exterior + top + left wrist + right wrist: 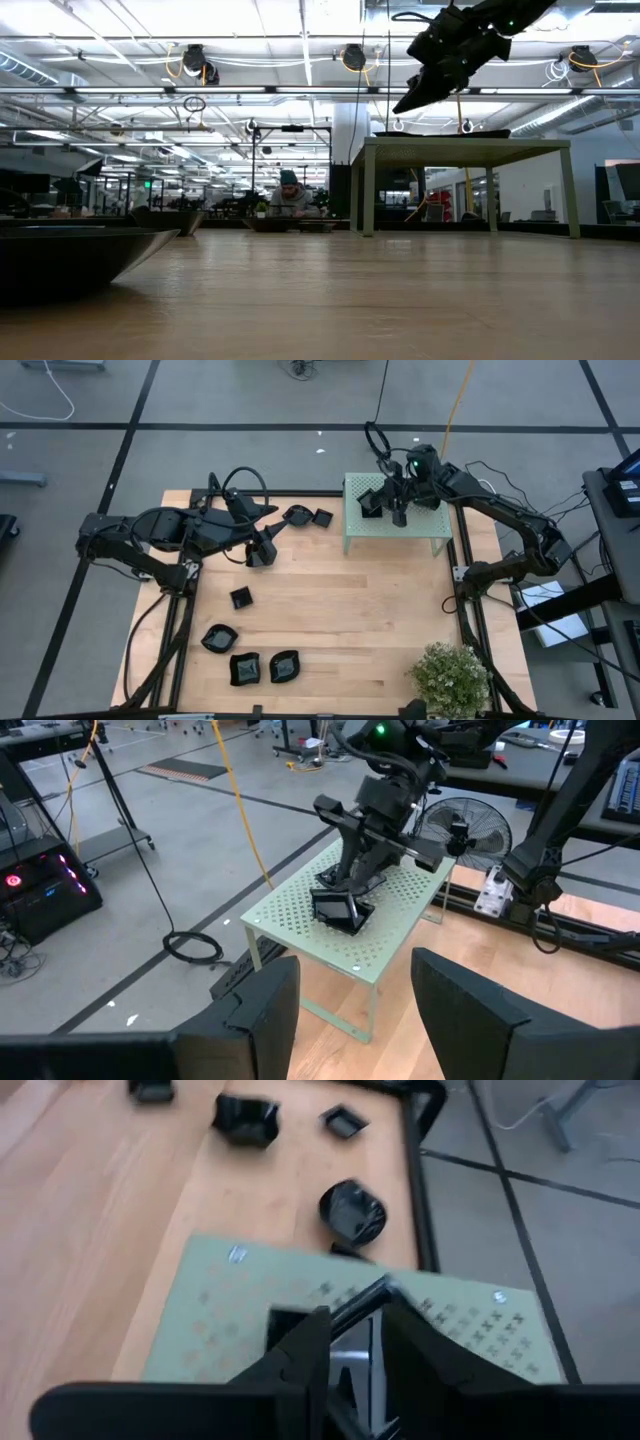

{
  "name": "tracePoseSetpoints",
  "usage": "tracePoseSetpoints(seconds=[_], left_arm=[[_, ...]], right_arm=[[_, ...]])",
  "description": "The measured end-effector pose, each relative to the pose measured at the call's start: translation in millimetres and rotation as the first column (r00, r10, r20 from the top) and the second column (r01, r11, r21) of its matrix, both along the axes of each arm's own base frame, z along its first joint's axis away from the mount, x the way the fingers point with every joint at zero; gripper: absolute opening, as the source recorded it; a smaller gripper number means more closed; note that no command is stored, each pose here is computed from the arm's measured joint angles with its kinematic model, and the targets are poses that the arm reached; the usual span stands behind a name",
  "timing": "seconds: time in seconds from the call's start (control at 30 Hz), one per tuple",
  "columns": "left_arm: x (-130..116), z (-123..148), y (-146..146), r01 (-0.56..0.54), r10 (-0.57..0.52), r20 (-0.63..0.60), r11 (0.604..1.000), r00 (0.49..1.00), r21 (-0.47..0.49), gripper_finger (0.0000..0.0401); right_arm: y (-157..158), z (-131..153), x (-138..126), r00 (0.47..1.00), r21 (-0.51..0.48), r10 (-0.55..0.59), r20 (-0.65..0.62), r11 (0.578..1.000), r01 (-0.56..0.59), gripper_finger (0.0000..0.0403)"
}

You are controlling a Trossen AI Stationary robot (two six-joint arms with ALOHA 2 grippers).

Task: Pick & Place Mini shaped plates
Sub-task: Stack the square plate on top of the square plate on the shelf

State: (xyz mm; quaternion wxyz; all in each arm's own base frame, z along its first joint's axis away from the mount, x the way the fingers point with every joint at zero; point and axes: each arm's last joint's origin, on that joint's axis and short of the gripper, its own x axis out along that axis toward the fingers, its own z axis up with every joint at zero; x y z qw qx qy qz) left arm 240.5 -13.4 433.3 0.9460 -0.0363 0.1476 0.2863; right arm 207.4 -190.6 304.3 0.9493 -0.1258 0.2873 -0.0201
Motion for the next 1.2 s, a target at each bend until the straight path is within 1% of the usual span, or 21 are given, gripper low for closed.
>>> tracePoseSetpoints(seconds=[0.1, 0.13, 0.2, 0.27, 0.33, 0.47, 0.6, 0.87, 1.0, 1.2], left_arm=[[0.0, 0.0, 0.0, 0.0, 0.0, 0.0, 1.0, 1.0, 0.0, 0.0198], [0.1, -0.1, 0.0, 0.0, 0.0, 0.0, 1.0, 1.0, 0.0, 0.0198], [0.0, 0.0, 0.1, 0.0, 0.0, 0.0, 1.0, 1.0, 0.0, 0.0198], [0.0, 0.0, 0.0, 0.0, 0.0, 0.0, 1.0, 1.0, -0.001, 0.0198], [0.1, -0.2, 0.0, 0.0, 0.0, -0.002, 1.0, 1.0, 0.0, 0.0198], [0.0, -0.3, 0.1, 0.0, 0.0, -0.003, 1.0, 1.0, 0.001, 0.0198], [0.0, -0.3, 0.1, 0.0, 0.0, -0.004, 1.0, 1.0, 0.002, 0.0198], [-0.2, -0.8, 0.1, 0.001, -0.001, -0.011, 1.0, 1.0, 0.003, 0.0198], [-0.3, -0.7, 0.1, 0.001, -0.001, -0.01, 1.0, 1.0, 0.003, 0.0198], [-0.2, -0.7, 0.1, 0.001, -0.001, -0.01, 1.0, 1.0, 0.003, 0.0198]], right_arm=[[3.4, -4.9, -2.6, 0.996, -0.038, 0.058, -0.063, 0.997, -0.06, 0.0081], [5.2, -6.7, -2.8, 0.993, -0.064, 0.075, -0.095, 0.995, -0.081, 0.0081], [7.7, -9.2, -1.8, 0.982, -0.152, 0.071, -0.174, 0.984, -0.098, 0.008], [10.8, -11.1, 0.6, 0.965, -0.245, 0.041, -0.26, 0.964, -0.107, 0.008], [14.7, -11.7, 4.1, 0.947, -0.323, 0.03, -0.32, 0.936, -0.138, 0.008], [23.0, -11.3, 12.2, 0.928, -0.407, 0.037, -0.372, 0.892, -0.198, 0.008], [28.3, -11.4, 16.1, 0.915, -0.439, 0.041, -0.4, 0.869, -0.231, 0.008], [31.8, -12.3, 18.3, 0.913, -0.438, 0.057, -0.405, 0.864, -0.248, 0.0079], [31.4, -24.4, 18.1, 0.912, -0.445, 0.049, -0.407, 0.861, -0.245, 0.0079], [32.3, -38.5, 18.1, 0.89, -0.519, -0.01, -0.457, 0.815, -0.257, 0.0075]])
